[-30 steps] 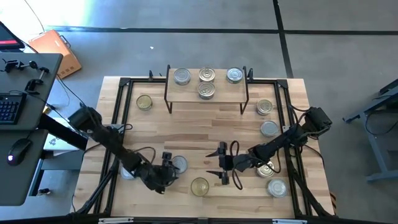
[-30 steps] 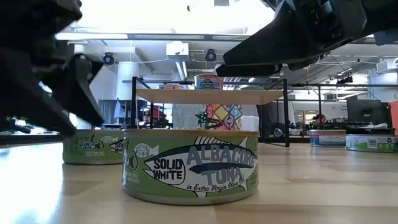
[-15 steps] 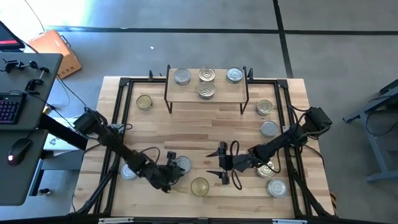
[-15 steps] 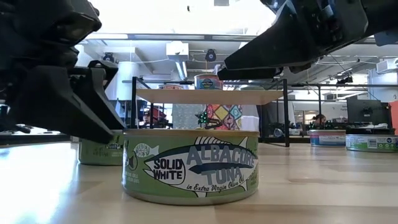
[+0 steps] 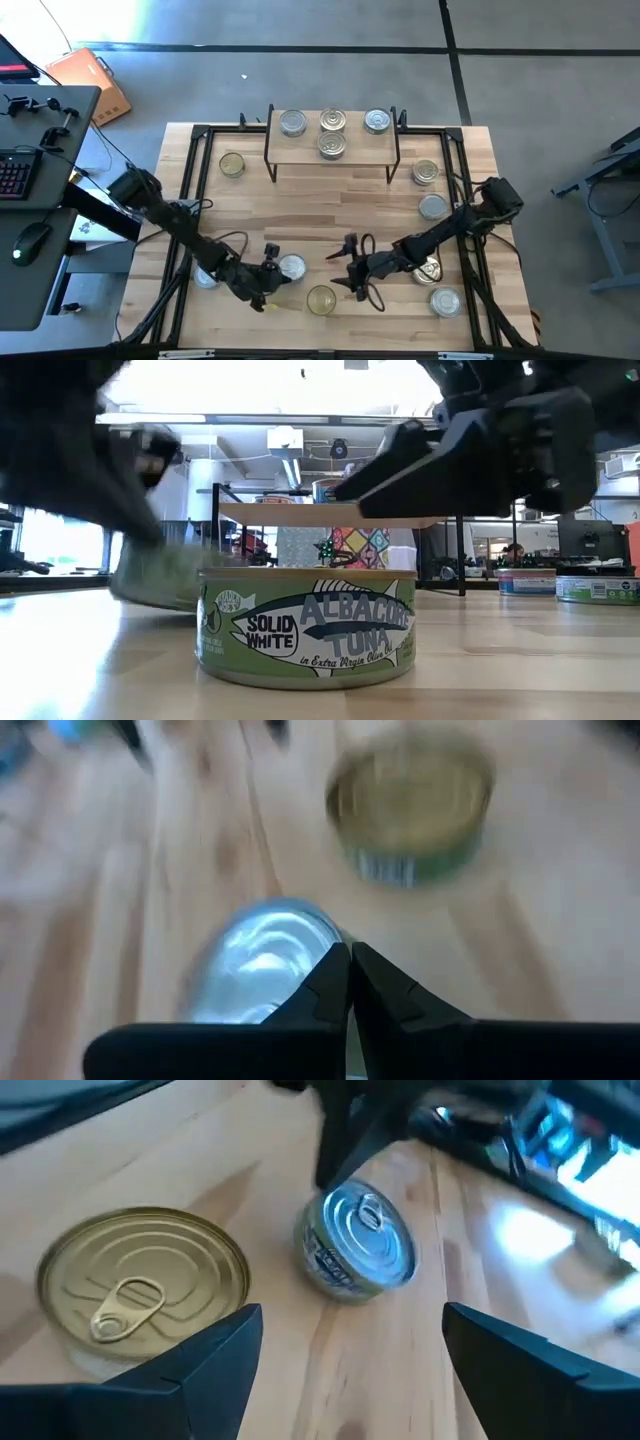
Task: Stack canned seafood by type on shelf
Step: Put the green tuna can on the shelf
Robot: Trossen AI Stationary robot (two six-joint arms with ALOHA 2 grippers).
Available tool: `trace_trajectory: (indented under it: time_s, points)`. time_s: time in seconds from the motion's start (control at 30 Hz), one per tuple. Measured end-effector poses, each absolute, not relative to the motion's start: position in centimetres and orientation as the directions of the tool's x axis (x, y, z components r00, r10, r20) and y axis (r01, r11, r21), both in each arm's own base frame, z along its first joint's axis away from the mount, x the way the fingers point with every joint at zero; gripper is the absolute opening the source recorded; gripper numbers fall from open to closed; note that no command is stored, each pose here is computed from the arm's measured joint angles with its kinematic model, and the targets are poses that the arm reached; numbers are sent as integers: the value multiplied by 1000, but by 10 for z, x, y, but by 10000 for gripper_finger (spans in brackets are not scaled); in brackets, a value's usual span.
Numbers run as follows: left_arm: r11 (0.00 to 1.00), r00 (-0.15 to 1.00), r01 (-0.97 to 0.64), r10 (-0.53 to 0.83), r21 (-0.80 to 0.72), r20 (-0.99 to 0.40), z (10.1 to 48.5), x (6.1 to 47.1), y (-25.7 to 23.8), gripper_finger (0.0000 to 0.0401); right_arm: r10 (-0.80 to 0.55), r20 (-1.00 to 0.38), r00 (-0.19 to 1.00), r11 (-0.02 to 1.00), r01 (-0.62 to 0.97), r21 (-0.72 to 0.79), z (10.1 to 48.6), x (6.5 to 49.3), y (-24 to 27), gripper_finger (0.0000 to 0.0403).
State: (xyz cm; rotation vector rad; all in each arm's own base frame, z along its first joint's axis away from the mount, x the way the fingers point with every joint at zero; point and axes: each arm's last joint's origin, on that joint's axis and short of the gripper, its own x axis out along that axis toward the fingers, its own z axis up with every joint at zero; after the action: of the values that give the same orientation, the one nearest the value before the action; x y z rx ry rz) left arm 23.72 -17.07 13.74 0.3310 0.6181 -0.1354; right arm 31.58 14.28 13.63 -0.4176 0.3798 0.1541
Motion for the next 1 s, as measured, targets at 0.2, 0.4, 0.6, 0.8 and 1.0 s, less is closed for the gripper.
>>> trace_trajectory:
  time_s: [0.2,0.4,0.6,0.8,1.0]
  points:
    - [937,854,203,-28,283,-520,160,238,-165,0,53,-369,928,806,-258,-533,144,342,153,302]
    - [951,881,154,-8,270,-473,170,240,-162,0,9,-430,903,758,-286,-585,157,363,154,302]
    - [958,913,98,21,269,-407,177,246,-158,0,-32,-473,881,710,-313,-631,161,378,149,302]
    - [957,933,65,42,282,-357,182,249,-158,0,-47,-459,887,698,-299,-650,161,382,145,289]
    - [956,936,52,54,289,-348,183,249,-158,0,-118,-440,890,759,-205,-618,161,381,147,181]
